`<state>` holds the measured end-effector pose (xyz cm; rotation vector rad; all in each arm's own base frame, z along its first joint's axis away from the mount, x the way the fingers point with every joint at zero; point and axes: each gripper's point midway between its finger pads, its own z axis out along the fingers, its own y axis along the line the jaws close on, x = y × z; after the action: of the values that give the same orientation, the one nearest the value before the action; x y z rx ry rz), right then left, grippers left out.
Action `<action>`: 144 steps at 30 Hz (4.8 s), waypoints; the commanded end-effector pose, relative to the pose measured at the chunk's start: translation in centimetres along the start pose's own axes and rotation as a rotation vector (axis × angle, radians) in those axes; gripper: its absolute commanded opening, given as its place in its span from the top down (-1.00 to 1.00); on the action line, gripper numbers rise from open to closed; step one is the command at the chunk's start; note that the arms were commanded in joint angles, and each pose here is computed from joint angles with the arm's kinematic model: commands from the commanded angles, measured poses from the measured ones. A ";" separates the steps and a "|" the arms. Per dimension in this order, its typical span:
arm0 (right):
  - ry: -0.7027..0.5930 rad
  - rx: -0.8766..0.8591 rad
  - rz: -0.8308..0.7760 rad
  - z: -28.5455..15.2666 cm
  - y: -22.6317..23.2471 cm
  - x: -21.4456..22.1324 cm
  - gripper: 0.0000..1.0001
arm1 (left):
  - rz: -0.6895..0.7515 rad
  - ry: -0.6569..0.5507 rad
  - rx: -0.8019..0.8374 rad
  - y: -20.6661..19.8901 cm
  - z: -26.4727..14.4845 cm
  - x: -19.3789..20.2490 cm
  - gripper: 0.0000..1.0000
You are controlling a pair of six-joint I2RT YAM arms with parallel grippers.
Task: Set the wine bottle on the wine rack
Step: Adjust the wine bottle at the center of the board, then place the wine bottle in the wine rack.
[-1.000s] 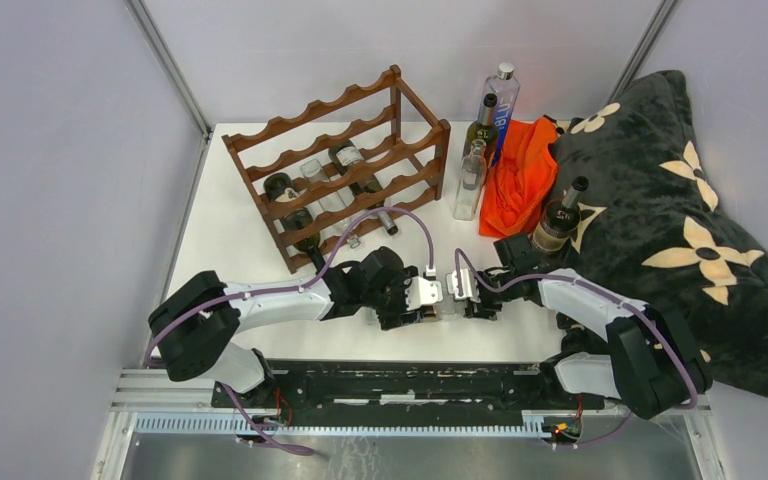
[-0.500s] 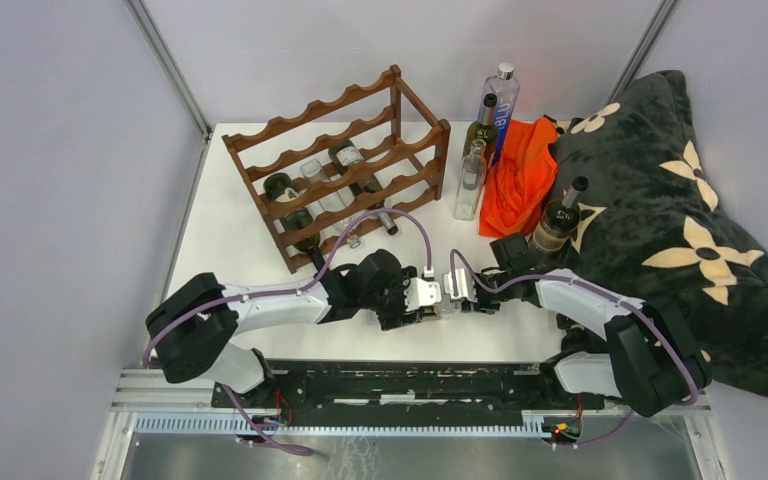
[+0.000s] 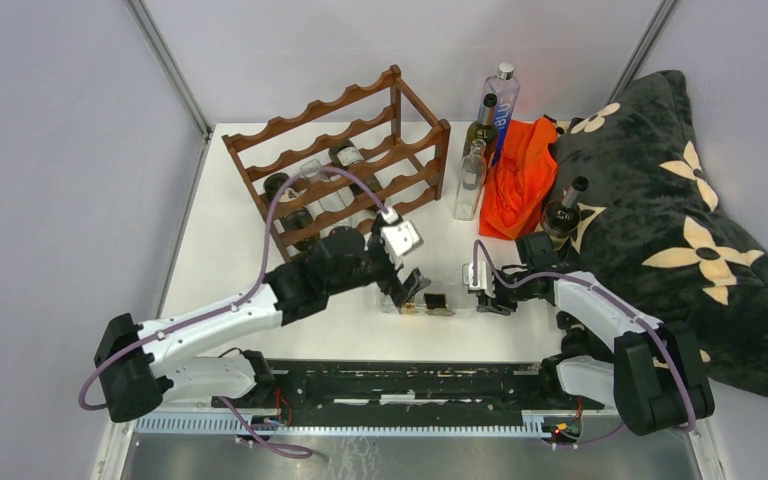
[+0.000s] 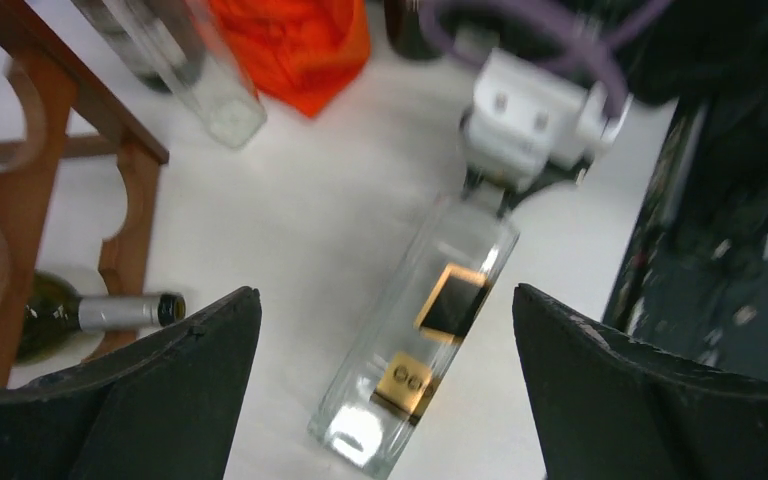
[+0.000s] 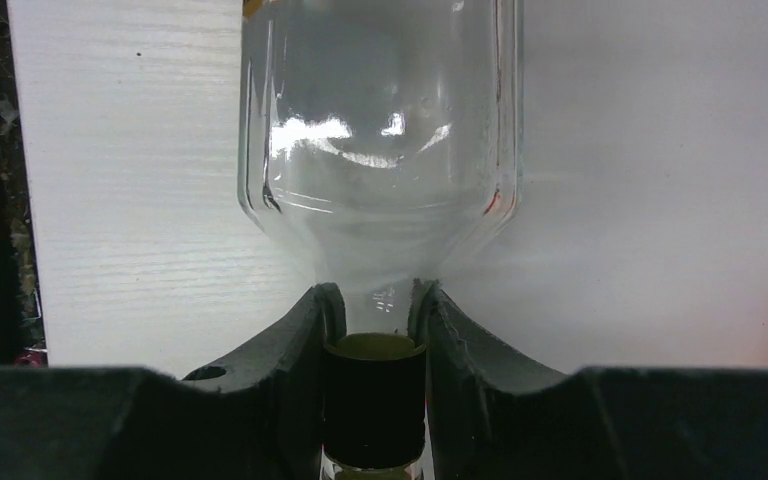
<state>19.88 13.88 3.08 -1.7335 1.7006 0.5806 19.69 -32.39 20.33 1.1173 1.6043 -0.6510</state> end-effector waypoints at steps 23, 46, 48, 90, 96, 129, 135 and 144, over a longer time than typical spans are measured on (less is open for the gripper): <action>-0.248 0.023 0.019 -2.8 -1.6 -5.3 1.00 | -0.939 -0.615 0.074 -1.0 -8.6 -36.8 -1.00; -0.282 0.245 0.093 -4.9 -5.2 -5.8 1.00 | -0.185 -0.452 -0.573 9.1 -13.1 -24.0 -1.00; -0.283 0.263 0.086 -5.3 -5.5 -6.1 1.00 | -0.123 -0.405 -0.611 9.5 -12.9 -21.4 -1.00; -0.248 0.082 -0.122 -3.1 -0.4 -3.1 0.95 | 0.478 0.042 0.205 -1.1 8.8 5.7 -0.99; -0.250 0.066 -0.134 -3.0 -0.1 -3.0 0.91 | 0.410 0.143 0.365 -2.6 9.8 9.1 -0.69; -0.112 0.006 0.097 -0.3 0.1 0.6 -0.25 | 0.392 0.074 0.346 -2.8 9.5 7.9 0.96; -0.080 -0.064 0.142 0.2 0.7 0.6 -0.05 | 0.406 0.070 0.334 -2.4 9.6 7.5 0.96; -0.153 -0.074 0.180 -1.3 -0.4 -2.3 1.00 | 0.347 0.054 0.222 -0.7 9.5 5.6 -0.03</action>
<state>19.26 13.38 2.46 -1.6318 1.8200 0.8105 20.06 -36.61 5.04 1.7544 1.4790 -0.6260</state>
